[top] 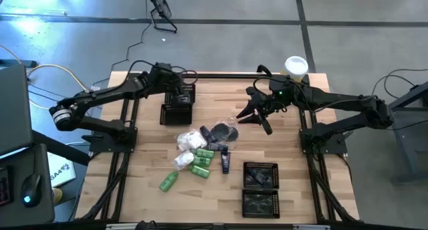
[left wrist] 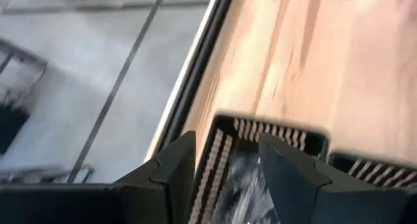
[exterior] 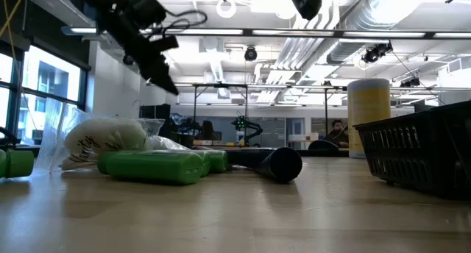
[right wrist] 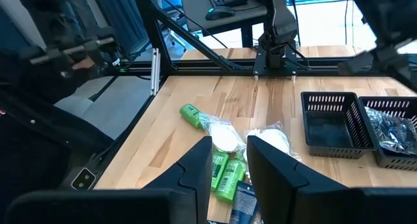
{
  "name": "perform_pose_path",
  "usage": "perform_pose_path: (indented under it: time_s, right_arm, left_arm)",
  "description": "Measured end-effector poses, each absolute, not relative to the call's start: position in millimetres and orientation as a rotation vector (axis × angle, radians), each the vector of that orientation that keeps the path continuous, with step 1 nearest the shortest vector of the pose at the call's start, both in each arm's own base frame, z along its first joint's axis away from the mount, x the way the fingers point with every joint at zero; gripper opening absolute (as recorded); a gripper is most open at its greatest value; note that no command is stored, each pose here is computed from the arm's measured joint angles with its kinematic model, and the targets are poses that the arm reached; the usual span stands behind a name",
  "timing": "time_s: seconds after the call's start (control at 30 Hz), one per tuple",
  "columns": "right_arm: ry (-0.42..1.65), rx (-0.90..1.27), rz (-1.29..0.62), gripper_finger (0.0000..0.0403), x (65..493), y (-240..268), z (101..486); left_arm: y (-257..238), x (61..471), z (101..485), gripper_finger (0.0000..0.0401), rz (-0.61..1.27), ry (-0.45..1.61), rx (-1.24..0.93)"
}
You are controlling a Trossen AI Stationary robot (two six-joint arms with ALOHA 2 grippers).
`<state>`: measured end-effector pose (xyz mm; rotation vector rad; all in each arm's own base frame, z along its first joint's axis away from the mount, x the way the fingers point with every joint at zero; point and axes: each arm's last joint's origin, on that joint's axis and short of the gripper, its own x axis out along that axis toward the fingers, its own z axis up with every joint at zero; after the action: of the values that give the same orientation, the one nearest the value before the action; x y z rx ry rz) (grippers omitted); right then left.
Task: Pick & Place Travel size toiletries
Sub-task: Put the blue shave cream into the middle bottom black basket
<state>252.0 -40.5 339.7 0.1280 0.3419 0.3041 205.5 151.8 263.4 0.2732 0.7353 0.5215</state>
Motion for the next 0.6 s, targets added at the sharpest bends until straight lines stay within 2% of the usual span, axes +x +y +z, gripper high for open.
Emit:
perform_pose_path:
  time_s: [0.13,0.4,0.6]
  right_arm:
    - [0.342,0.128,0.304,0.0089,252.0,-40.5,339.7]
    - [0.342,0.128,0.304,0.0089,252.0,-40.5,339.7]
    - [0.342,0.128,0.304,0.0089,252.0,-40.4,339.7]
  left_arm:
    - [151.4,208.3,278.3,0.0163,0.476,0.663,0.263]
    - [144.6,211.3,275.5,0.0163,0.350,0.653,0.247]
    - [115.7,228.4,270.2,0.0163,0.233,0.567,0.353]
